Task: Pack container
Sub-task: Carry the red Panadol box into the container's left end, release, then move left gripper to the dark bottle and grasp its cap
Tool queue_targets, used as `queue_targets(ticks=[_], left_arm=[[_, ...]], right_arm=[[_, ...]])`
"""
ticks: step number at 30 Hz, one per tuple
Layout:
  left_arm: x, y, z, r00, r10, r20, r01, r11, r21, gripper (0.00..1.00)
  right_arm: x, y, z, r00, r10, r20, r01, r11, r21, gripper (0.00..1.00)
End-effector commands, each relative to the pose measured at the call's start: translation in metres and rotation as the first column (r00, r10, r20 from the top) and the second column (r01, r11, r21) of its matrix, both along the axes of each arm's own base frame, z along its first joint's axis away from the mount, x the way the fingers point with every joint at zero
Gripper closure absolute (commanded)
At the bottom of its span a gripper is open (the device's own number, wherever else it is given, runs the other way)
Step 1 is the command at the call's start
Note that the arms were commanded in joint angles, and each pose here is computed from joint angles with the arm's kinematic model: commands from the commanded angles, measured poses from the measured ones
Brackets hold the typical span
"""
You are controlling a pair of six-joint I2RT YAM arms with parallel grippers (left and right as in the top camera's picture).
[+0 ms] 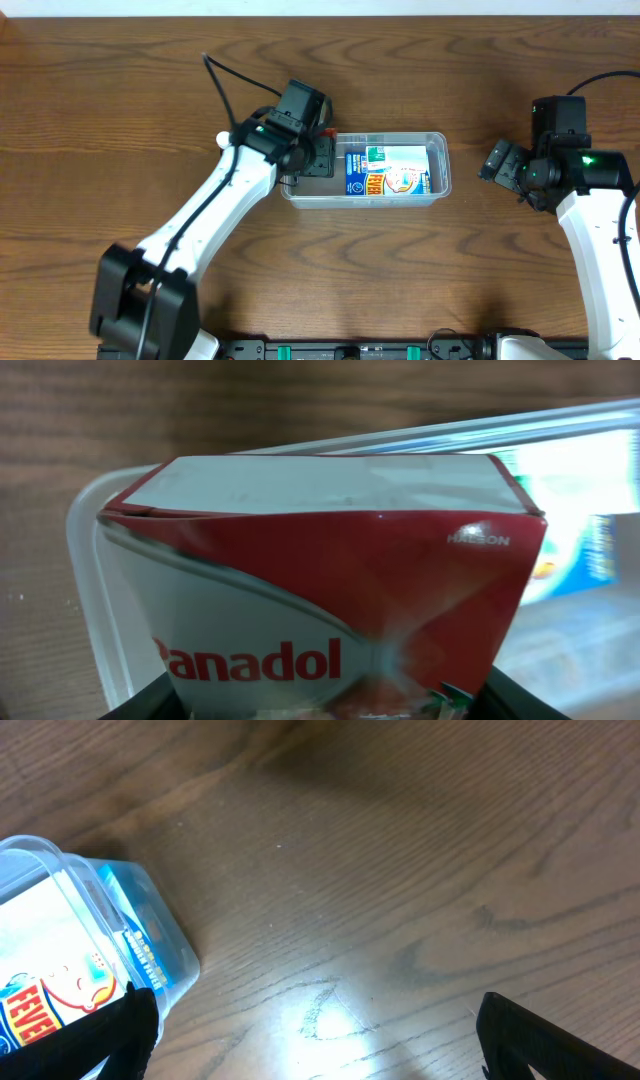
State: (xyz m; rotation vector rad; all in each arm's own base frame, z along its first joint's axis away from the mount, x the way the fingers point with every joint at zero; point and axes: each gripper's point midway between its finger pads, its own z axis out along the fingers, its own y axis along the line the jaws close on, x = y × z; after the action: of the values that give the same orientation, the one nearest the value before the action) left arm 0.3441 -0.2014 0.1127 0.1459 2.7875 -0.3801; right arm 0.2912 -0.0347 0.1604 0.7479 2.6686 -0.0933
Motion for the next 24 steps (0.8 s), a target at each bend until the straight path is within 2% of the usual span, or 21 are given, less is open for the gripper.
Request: queue_targets(ticks=[1, 7, 8, 15, 18, 24], left_arm=[[0.003, 0.008, -0.010, 0.998, 0.055, -0.011, -0.055, 0.998, 0.041, 0.43], [0.003, 0.009, -0.020, 0.997, 0.063, -0.031, -0.062, 0.996, 0.058, 0.41], [0.003, 0.009, -0.020, 0.997, 0.063, -0.032, -0.061, 0.996, 0.059, 0.37], [0.004, 0.009, -0.018, 0.998, 0.063, -0.029, -0.061, 0.997, 0.056, 0.21], [0.006, 0.006, -0.010, 0.998, 0.059, -0.017, -0.059, 0.998, 0.038, 0.16], [0.006, -0.001, 0.037, 0.997, 0.045, 0.063, -0.042, 0.998, -0.046, 0.16]], right_arm=[[0.000, -0.002, 0.000, 1.000, -0.018, 0.000, 0.018, 1.000, 0.001, 0.01], [0.000, -0.002, 0.000, 1.000, -0.018, 0.000, 0.018, 1.000, 0.001, 0.01], [0.000, -0.002, 0.000, 1.000, -0.018, 0.000, 0.018, 1.000, 0.001, 0.01], [0.000, -0.002, 0.000, 1.000, -0.018, 0.000, 0.018, 1.000, 0.001, 0.01], [0.000, -0.002, 0.000, 1.000, -0.018, 0.000, 0.018, 1.000, 0.001, 0.01], [0.000, -0.002, 0.000, 1.000, -0.018, 0.000, 0.018, 1.000, 0.001, 0.01]])
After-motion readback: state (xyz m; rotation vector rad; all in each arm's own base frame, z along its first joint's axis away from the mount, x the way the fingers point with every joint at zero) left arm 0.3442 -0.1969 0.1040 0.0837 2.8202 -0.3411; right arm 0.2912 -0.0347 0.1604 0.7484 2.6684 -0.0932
